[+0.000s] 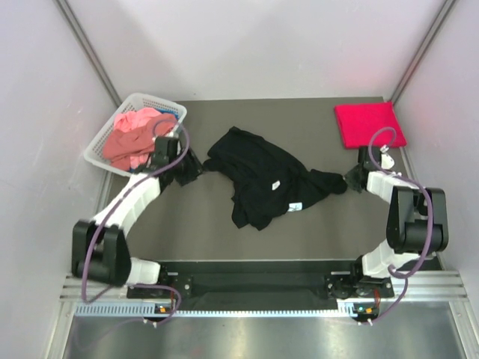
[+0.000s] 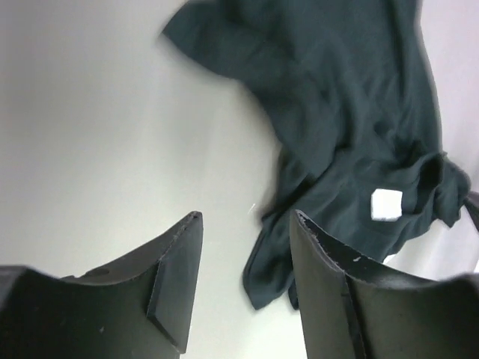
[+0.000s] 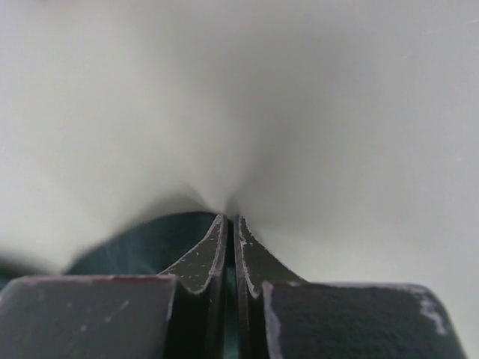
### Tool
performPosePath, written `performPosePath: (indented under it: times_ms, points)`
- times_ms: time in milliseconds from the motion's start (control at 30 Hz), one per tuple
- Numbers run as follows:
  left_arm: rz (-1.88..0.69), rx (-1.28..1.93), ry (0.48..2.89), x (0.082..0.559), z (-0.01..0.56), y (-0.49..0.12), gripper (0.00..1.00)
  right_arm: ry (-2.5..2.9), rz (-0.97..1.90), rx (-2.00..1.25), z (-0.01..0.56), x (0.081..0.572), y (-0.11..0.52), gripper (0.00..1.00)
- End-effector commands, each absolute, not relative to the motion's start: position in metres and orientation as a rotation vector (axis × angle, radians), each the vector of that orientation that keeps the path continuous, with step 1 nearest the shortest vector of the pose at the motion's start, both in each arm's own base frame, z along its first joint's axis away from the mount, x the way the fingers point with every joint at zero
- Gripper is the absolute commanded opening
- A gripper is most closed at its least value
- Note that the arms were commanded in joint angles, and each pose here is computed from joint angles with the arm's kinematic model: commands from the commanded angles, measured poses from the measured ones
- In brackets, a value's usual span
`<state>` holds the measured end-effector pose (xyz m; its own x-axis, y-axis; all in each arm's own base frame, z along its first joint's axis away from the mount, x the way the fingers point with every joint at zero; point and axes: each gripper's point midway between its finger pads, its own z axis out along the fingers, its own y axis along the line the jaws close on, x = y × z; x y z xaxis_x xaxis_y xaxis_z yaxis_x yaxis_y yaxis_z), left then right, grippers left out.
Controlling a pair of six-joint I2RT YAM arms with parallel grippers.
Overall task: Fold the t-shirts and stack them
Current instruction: Flatten the tshirt out
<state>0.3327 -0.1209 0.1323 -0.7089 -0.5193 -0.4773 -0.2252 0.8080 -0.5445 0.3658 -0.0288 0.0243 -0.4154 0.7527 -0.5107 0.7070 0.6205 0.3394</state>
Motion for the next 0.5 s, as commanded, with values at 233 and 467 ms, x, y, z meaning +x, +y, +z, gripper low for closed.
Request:
performPosePath:
  times_ms: [233, 467]
  points:
    - [-0.771, -0.201, 2.254, 0.508, 0.157, -0.183, 0.6, 2.148, 0.267, 0.68, 0.125, 0.367, 0.001, 0.0]
    - [-0.992, -0.33, 2.226, 0.554, 0.131, -0.214, 0.7, 2.17, 0.406, 0.601, 0.127, 0.359, 0.026, 0.0]
